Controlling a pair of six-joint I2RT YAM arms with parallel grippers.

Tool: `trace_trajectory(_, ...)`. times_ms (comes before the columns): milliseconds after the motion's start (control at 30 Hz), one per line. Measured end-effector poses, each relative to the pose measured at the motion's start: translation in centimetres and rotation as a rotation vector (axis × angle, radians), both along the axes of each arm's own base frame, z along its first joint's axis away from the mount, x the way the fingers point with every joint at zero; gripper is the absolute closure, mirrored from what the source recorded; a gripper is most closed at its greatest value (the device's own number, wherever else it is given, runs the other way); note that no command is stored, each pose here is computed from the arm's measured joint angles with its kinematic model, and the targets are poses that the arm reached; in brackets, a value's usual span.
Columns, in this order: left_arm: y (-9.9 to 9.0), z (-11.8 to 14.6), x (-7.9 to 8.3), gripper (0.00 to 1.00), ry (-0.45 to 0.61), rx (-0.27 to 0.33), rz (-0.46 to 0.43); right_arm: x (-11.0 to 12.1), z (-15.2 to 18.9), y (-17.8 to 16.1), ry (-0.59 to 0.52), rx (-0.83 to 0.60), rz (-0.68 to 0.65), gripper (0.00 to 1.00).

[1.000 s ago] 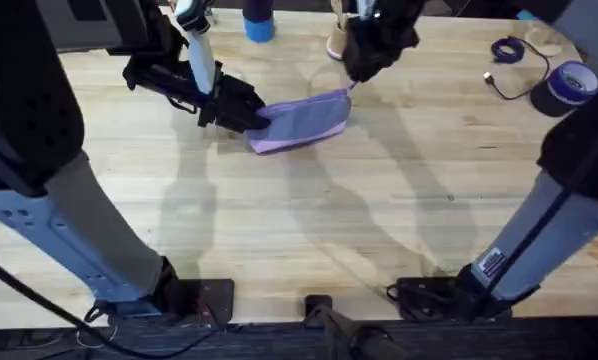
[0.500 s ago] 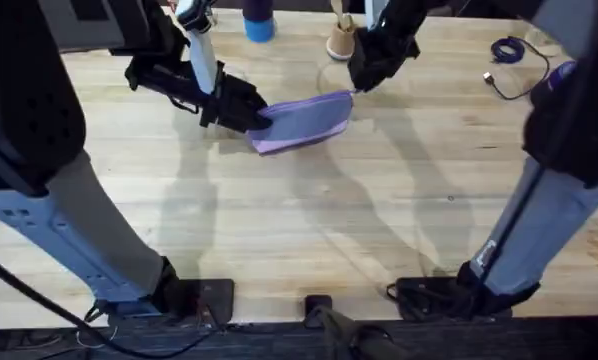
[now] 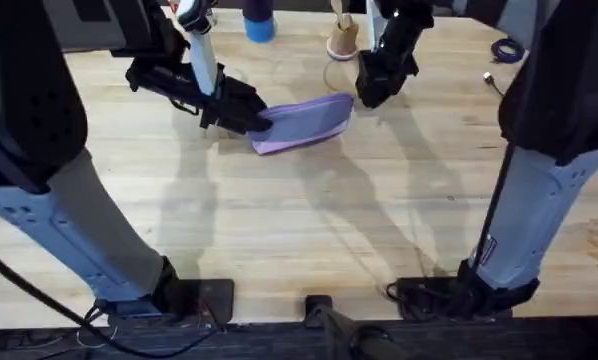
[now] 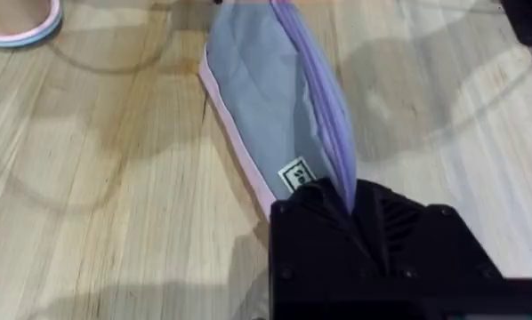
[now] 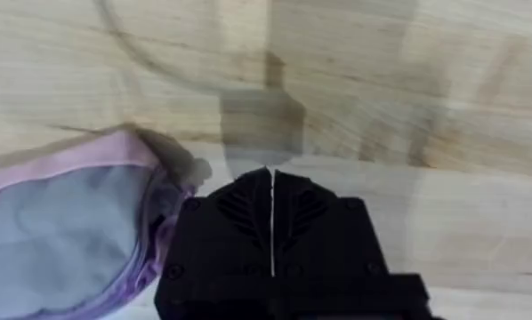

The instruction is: Unzip the bag, pick up the pens from the table one at a time and place them inside, then zip the bag closed.

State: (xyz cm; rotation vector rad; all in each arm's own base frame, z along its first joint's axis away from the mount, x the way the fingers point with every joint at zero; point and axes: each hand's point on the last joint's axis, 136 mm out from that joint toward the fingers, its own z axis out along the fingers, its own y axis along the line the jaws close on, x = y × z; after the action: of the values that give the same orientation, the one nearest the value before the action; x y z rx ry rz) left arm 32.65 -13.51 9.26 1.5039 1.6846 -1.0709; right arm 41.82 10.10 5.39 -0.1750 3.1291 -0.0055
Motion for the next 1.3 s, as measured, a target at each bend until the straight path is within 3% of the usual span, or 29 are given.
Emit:
trace_trajectory(167,0.0,0.0,0.0,0.958,0.000,0.000,0.000,-0.5,2.7,-0.1,-0.029,0.007,0.001,0.970)
trace_trajectory(367,0.0,0.0,0.0,0.958,0.000,0.000,0.000,-1.3,8.9,-0.1,-0.128,0.030,0.020,0.959)
trace_trajectory(400,0.0,0.0,0.0,0.958,0.000,0.000,0.000,-2.4,11.6,-0.2,-0.163,0.037,0.038,0.820)
trace_trajectory(433,0.0,0.0,0.0,0.958,0.000,0.000,0.000,-3.0,12.4,-0.2,-0.170,0.038,0.044,0.770)
trace_trajectory(533,0.0,0.0,0.0,0.958,0.000,0.000,0.000,-4.2,14.1,-0.1,-0.184,0.040,0.063,0.437)
trace_trajectory(633,0.0,0.0,0.0,0.951,0.000,0.000,0.000,-5.1,15.2,0.0,-0.194,0.043,0.079,0.042)
trace_trajectory(667,0.0,0.0,0.0,0.931,0.000,0.000,0.000,-5.2,15.4,0.0,-0.197,0.044,0.080,0.016)
trace_trajectory(833,0.1,0.0,-0.1,0.712,0.006,0.000,0.003,-5.7,16.5,-0.2,-0.220,0.049,0.079,0.006)
trace_trajectory(867,0.1,0.0,-0.1,0.612,0.005,0.000,0.003,-5.8,16.7,-0.2,-0.225,0.050,0.079,0.006)
trace_trajectory(967,0.1,0.0,-0.1,0.137,0.006,-0.001,0.003,-5.9,16.9,-0.2,-0.229,0.051,0.079,0.005)
trace_trajectory(1000,0.1,0.0,-0.1,0.041,0.010,0.000,0.005,-6.0,16.9,-0.2,-0.227,0.050,0.079,0.005)
trace_trajectory(1300,0.1,0.0,0.0,0.007,0.006,0.000,0.005,-6.3,16.9,-0.3,-0.215,0.048,0.079,0.005)
